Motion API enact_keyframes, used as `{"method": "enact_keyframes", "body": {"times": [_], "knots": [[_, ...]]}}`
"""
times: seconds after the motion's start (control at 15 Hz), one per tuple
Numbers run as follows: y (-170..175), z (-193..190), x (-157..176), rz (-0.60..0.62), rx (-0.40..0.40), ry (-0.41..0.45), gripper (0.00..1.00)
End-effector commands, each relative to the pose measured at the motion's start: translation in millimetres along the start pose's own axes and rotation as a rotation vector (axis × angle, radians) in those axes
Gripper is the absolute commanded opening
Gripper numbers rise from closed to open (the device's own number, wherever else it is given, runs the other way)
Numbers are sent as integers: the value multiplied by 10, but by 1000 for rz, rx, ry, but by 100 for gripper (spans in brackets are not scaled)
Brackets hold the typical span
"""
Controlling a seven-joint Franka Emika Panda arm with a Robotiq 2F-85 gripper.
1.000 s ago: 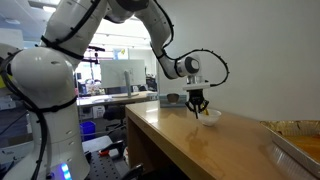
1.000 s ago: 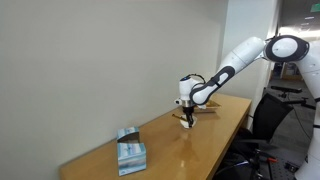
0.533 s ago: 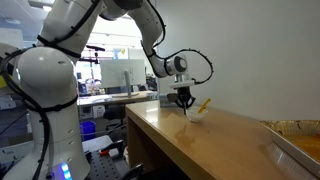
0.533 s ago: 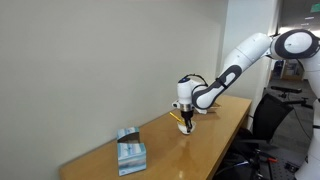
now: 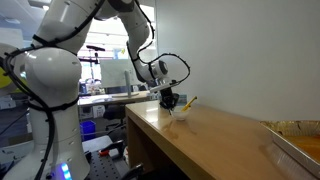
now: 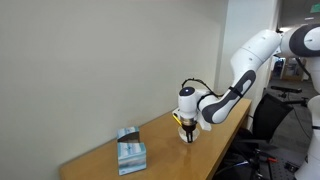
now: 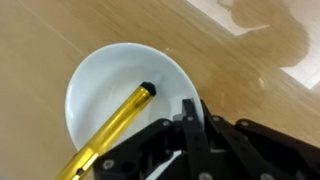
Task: Slide the bowl to the left
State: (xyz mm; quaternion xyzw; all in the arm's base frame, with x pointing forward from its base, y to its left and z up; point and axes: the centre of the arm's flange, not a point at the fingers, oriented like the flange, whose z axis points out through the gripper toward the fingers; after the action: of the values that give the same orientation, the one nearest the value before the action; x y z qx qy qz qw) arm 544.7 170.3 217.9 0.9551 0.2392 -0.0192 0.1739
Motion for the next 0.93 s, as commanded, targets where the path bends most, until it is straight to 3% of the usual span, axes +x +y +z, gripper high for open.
{"method": "enact_keyframes", "body": {"times": [0.0,0.33,0.4,0.47,0.87], "knots": [[-200,-26,-156,44,-5,5,2],[-289,-56,-203,34,19,-2,2],[-275,-52,-203,30,25,-8,22],[-263,-54,-209,27,30,-6,33],[-161,-152,-300,61,32,9,77]]}}
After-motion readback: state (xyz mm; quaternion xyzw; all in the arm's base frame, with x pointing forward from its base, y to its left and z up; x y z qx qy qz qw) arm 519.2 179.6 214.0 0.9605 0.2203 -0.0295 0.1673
